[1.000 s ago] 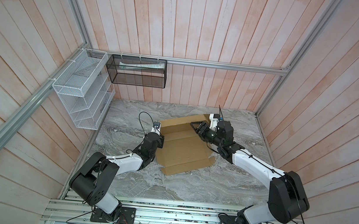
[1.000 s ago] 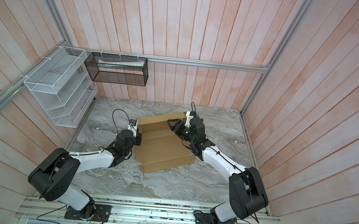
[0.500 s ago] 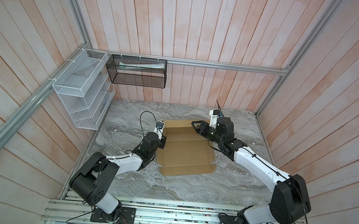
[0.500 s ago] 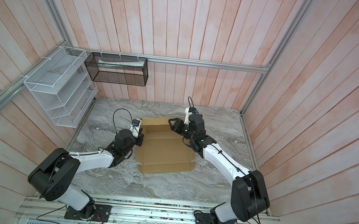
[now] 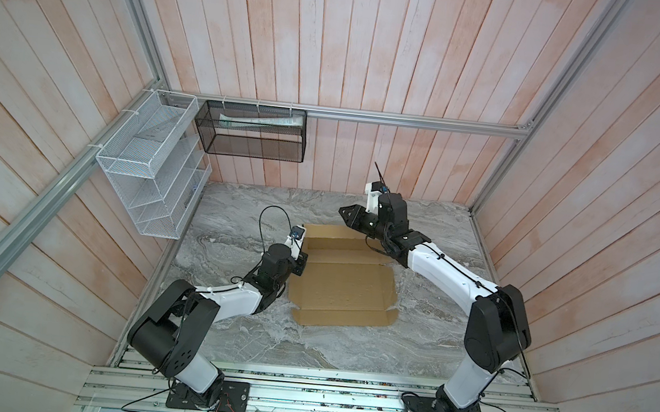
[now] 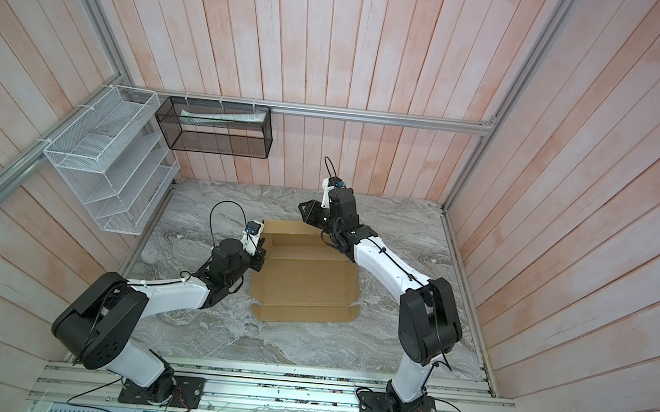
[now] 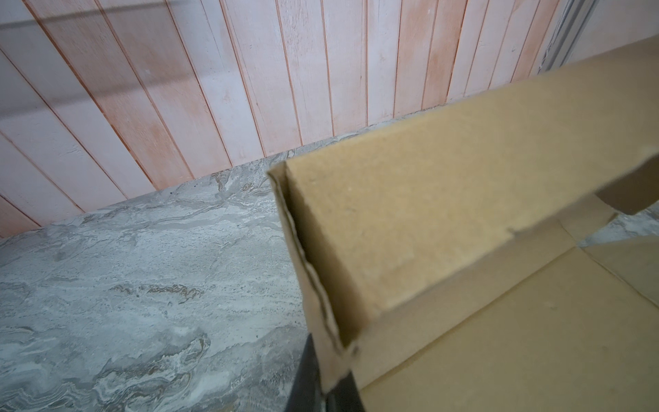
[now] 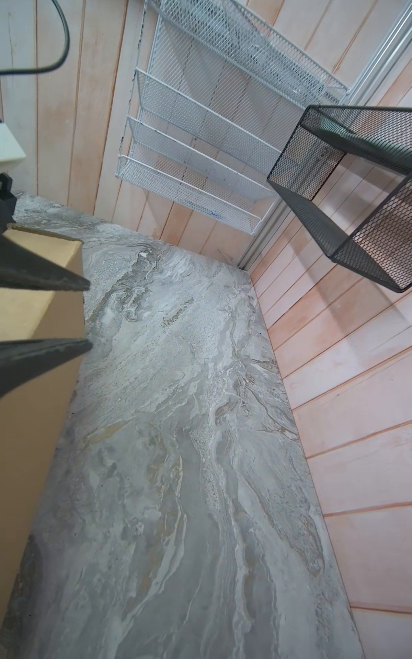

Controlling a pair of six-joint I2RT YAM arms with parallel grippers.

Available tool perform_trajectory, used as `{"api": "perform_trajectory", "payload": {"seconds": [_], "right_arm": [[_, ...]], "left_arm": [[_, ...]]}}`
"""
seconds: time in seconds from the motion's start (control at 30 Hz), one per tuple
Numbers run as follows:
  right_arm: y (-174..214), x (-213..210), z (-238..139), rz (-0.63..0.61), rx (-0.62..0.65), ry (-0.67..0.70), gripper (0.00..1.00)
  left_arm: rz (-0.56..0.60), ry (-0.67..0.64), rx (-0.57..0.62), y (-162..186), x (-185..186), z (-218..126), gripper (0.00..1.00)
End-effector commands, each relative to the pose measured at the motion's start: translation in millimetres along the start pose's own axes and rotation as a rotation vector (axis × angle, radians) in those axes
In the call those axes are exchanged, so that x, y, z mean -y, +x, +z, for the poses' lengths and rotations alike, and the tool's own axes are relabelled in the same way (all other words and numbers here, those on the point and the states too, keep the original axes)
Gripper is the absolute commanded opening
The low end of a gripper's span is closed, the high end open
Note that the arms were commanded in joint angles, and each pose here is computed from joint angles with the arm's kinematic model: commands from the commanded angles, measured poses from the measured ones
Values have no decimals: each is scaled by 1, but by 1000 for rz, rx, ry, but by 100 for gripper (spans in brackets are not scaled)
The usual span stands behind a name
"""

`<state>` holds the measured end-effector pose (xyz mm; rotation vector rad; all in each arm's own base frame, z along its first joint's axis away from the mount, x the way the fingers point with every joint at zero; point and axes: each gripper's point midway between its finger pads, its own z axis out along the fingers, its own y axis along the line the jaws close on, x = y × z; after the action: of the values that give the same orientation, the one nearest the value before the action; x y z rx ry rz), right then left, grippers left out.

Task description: Fold the paper box

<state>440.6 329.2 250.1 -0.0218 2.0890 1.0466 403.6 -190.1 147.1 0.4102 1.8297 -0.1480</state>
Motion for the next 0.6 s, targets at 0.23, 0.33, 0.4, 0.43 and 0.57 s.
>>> {"api": "perform_trajectory", "payload": {"seconds": [0.23, 0.33, 0.4, 0.43, 0.57], "right_arm": [[16, 3, 16, 3, -7, 30, 21], [21, 5, 16, 12, -1, 36, 20], [24, 5, 17, 15, 0, 39, 20], [24, 6, 17, 18, 2, 40, 19], [30, 10, 18, 30, 1, 45, 19]], "left_arm": [[-18, -36, -19, 10, -5, 5, 0], [-30, -53, -23, 12, -8, 7, 0], [-35, -59, -31, 15, -9, 8, 0], [-37, -62, -35, 16, -9, 9, 0], [-42, -69, -46, 20, -9, 12, 0]]}}
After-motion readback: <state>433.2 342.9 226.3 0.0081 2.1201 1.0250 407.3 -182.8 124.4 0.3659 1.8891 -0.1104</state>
